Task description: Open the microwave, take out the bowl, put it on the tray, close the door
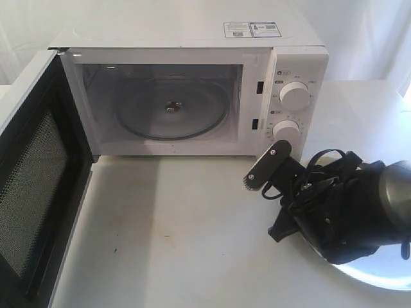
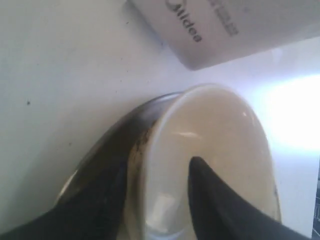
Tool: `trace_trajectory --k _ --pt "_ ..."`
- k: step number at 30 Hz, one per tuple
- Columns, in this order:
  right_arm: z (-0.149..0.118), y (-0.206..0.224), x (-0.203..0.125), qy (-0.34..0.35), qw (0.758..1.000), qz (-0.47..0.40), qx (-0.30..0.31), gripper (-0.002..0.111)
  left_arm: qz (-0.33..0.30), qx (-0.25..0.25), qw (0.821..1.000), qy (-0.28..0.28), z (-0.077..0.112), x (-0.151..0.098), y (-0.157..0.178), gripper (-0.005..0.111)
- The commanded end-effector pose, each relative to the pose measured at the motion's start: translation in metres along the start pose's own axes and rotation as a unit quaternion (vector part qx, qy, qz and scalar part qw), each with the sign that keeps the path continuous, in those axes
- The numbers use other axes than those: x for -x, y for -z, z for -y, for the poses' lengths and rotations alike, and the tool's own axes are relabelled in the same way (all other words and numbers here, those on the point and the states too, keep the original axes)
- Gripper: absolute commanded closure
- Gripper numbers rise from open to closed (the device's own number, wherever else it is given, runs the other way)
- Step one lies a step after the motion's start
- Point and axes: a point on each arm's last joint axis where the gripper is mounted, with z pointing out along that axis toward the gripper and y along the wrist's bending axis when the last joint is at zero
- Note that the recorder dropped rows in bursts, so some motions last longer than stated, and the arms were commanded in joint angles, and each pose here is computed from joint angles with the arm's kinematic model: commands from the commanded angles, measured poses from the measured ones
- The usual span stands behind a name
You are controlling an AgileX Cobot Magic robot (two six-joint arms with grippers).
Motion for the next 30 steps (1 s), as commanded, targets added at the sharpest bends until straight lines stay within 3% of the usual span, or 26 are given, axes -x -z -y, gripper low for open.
trace_trajectory --k 1,4,8,11,15,16,18,19,21,25,30 --pt "0.01 0.009 0.012 -0.049 0.998 0.039 -0.007 0.053 0.002 -0.004 1.0 0.004 0.0 0.001 0.0 0.107" --pt "0.007 0.025 0.022 -0.045 0.995 0.081 0.026 0.053 0.002 -0.004 1.0 0.004 0.0 0.001 0.0 0.107" --pt "-0.004 0.066 0.045 -0.027 0.978 0.176 0.113 0.055 0.002 -0.004 1.0 0.004 0.0 0.001 0.0 0.107" --pt "-0.007 0.104 0.066 -0.04 0.953 0.246 0.172 0.069 0.002 -0.004 1.0 0.004 0.0 0.001 0.0 0.107" --pt "0.001 0.14 0.1 -0.059 0.929 0.318 0.181 0.099 0.002 -0.004 1.0 0.004 0.0 0.001 0.0 0.107" --pt "0.001 0.149 0.111 -0.06 0.918 0.337 0.2 0.107 0.002 -0.004 1.0 0.004 0.0 0.001 0.0 0.107" --pt "-0.005 0.173 0.134 -0.032 0.887 0.383 0.256 0.108 0.002 -0.004 1.0 0.004 0.0 0.001 0.0 0.107" --pt "-0.015 0.196 0.158 0.046 0.851 0.442 0.279 0.108 0.002 -0.004 1.0 0.004 0.0 0.001 0.0 0.107" --pt "-0.031 0.218 0.192 0.139 0.813 0.51 0.242 0.108 0.002 -0.004 1.0 0.004 0.0 0.001 0.0 0.107" --pt "-0.08 0.245 0.252 0.217 0.757 0.587 0.189 0.108 0.002 -0.004 1.0 0.004 0.0 0.001 0.0 0.107" --pt "-0.148 0.245 0.291 0.295 0.728 0.614 0.077 0.108 0.002 -0.004 1.0 0.004 0.0 0.001 0.0 0.107"
